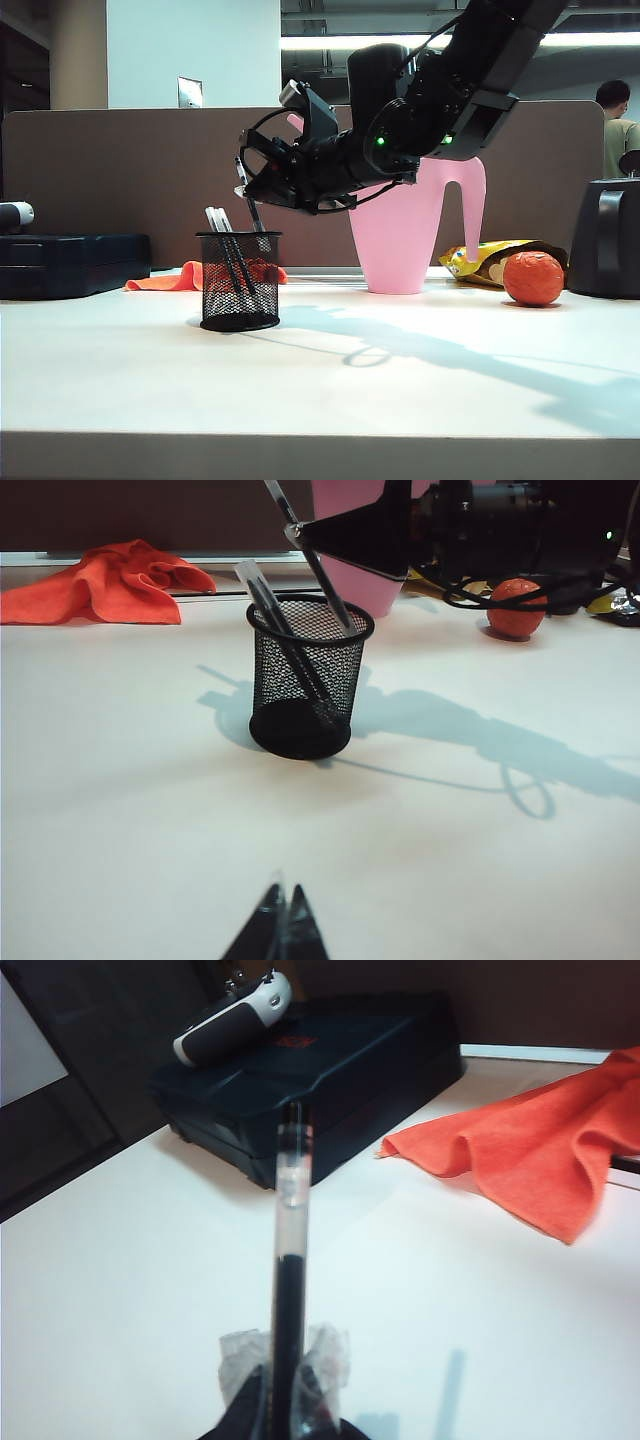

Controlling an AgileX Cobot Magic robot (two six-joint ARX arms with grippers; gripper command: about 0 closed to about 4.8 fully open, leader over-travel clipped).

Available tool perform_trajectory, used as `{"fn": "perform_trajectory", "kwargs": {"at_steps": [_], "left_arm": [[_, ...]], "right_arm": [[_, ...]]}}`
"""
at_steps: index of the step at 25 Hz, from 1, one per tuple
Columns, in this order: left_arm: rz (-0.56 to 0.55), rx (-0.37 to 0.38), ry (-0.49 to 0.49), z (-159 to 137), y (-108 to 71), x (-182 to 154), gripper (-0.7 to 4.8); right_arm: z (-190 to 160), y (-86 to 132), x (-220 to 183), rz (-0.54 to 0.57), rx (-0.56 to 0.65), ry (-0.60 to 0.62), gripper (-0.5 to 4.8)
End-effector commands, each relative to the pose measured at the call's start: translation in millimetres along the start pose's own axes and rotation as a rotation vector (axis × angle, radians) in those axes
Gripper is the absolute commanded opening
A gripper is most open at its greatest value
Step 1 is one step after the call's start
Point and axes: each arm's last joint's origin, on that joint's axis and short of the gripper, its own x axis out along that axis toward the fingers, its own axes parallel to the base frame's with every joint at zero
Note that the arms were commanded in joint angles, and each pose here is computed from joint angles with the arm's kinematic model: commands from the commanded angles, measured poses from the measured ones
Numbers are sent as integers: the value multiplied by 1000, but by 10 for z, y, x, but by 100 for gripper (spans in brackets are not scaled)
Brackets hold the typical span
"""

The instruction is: Pick up a few water-based pens and put them in the pen basket.

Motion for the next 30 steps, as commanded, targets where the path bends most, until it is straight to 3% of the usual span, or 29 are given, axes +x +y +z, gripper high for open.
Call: {"fn": "perform_trajectory", "kwargs": {"at_steps": [1, 3, 7, 9, 11, 21, 30], "left_arm": [[0, 9, -9, 14, 0, -2, -4], [0, 9, -9, 14, 0, -1, -4], [0, 9, -9, 14, 0, -2, -4], [0, 9, -9, 14, 0, -2, -4], [0, 9, -9, 14, 0, -2, -4], [0, 9, -10, 16, -1, -2, -4], [11, 9, -9, 14, 3, -2, -4]], "right_arm": [[56, 31, -2, 11, -12, -30, 49], [54, 37, 1, 12, -11, -29, 99], [51, 55, 4, 33, -12, -24, 108], [66, 61, -1, 34, -10, -28, 80], [117, 83, -18, 37, -17, -42, -9], [545, 177, -223, -10, -53, -144, -5], [985, -59, -782, -180, -54, -5, -5]]}}
